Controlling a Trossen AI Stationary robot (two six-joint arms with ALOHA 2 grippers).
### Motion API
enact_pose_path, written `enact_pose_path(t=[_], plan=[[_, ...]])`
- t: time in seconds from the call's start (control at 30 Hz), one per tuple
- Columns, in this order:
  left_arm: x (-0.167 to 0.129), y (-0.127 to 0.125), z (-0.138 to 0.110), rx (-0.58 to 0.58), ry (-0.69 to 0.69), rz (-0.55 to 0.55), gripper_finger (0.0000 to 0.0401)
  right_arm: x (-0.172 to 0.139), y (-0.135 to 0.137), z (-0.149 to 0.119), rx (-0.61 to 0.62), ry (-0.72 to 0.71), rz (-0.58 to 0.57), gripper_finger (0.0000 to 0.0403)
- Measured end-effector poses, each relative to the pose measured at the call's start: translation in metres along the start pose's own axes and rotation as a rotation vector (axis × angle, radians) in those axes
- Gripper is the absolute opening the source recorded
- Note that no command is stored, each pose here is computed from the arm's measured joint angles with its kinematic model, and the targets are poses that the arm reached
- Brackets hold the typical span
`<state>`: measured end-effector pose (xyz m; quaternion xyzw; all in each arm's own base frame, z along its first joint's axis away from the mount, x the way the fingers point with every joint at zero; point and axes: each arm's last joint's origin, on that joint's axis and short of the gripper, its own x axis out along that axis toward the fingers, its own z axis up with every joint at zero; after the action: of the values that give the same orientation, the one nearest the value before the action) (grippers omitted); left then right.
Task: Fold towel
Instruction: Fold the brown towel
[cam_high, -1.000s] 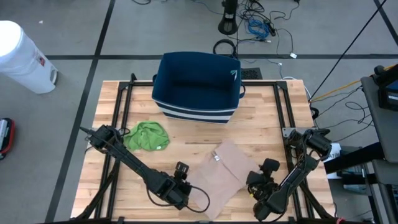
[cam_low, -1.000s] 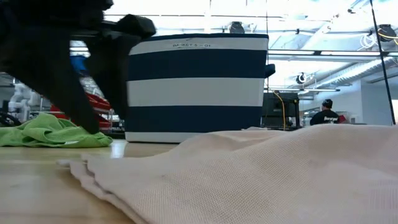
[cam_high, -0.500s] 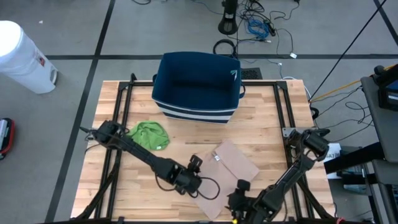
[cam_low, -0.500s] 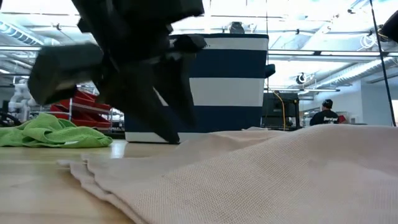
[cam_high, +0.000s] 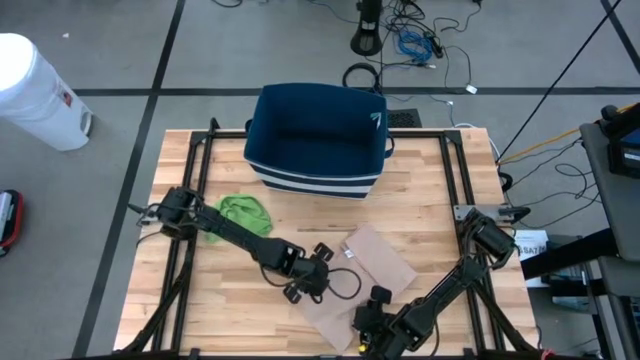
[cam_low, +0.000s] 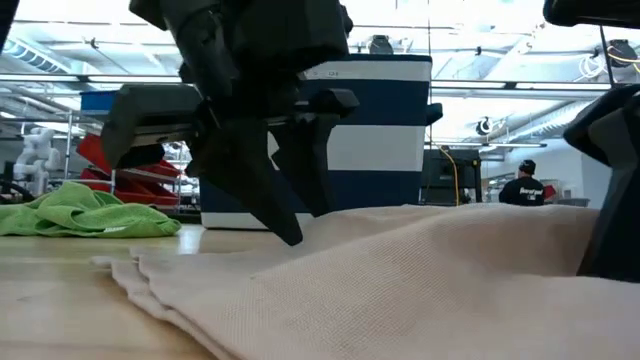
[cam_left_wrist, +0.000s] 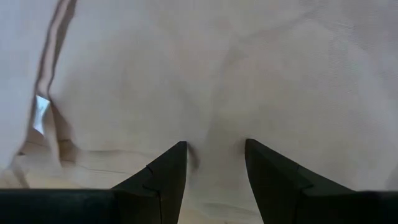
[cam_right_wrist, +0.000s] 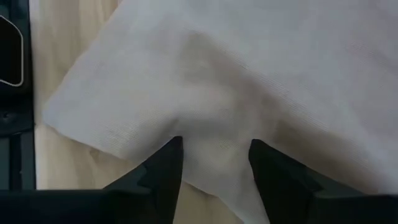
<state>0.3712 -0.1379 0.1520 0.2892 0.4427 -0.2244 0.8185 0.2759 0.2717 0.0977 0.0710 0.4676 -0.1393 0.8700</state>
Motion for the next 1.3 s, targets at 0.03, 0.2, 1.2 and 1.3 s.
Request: enact_pose_path(t=[0.03, 0.2, 1.2, 1.3], plan=[[0.0, 0.002, -0.001, -0.005, 0.0, -0.009, 0.0169, 0.0, -0.001, -0.001, 0.0, 0.0, -0.007, 0.0172], [0.001, 0.005, -0.006, -0.003, 0.02, -0.046, 0.0135, -0.002, -0.003, 0.0, -0.023, 0.0, -0.019, 0.0095], [-0.04, -0.013, 0.046, 0.2, 0.109, 0.076, 0.0001, -0.076, 0.03, 0.008, -0.278, 0.014, -0.126, 0.0], [-0.048, -0.007, 0.054, 0.199, 0.111, 0.125, 0.0, -0.084, 0.029, 0.007, -0.256, 0.008, -0.166, 0.0]])
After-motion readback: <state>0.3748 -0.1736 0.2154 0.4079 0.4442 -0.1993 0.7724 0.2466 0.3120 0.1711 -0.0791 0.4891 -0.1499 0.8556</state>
